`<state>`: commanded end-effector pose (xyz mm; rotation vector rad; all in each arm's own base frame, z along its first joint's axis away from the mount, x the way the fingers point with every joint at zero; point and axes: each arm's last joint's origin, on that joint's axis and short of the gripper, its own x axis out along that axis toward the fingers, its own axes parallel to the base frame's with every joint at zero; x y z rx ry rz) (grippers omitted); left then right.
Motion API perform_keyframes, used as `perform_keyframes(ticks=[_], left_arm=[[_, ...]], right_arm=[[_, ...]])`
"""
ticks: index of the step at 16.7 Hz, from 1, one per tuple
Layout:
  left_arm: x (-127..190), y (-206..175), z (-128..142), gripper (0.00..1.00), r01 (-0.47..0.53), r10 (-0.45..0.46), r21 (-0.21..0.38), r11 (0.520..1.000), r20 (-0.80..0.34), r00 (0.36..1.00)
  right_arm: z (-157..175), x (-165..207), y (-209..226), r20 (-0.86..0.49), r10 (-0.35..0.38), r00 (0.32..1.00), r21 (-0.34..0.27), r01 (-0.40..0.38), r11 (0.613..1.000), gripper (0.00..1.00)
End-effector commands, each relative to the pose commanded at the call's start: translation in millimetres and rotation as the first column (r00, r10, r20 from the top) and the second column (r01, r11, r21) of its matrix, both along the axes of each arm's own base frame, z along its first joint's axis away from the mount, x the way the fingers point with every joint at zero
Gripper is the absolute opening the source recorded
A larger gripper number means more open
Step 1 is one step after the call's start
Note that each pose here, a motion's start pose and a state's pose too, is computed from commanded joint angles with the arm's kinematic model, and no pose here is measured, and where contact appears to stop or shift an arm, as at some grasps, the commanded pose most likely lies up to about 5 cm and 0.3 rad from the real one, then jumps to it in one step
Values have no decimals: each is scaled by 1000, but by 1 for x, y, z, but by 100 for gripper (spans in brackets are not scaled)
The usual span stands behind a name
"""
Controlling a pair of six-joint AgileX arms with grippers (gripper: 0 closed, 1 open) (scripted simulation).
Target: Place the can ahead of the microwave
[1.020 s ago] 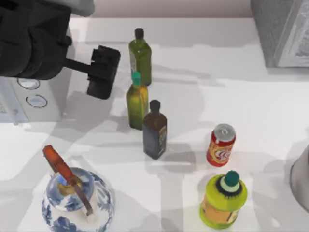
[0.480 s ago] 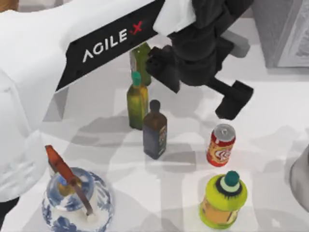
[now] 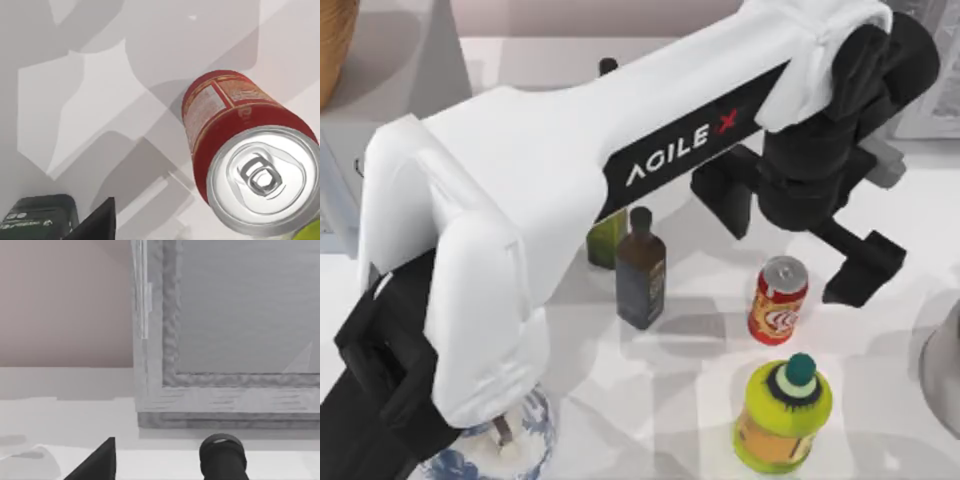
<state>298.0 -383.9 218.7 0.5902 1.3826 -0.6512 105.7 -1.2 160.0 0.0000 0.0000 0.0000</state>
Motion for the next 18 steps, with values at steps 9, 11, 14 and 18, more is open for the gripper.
perform_keyframes(ticks=[9, 11, 14, 18], left_arm=[[4, -3, -29, 100, 0, 0, -1, 1000, 1, 1000], [4, -4, -49, 100, 0, 0, -2, 1000, 1, 1000], [4, -4, -60, 100, 0, 0, 0, 1000, 0, 1000], [4, -4, -60, 92, 0, 0, 0, 1000, 0, 1000]], right_arm=[[0, 0, 0, 0, 0, 1000, 0, 0, 1000, 100], [0, 0, 0, 0, 0, 1000, 0, 0, 1000, 100], [0, 0, 0, 0, 0, 1000, 0, 0, 1000, 100], [0, 0, 0, 0, 0, 1000, 0, 0, 1000, 100]])
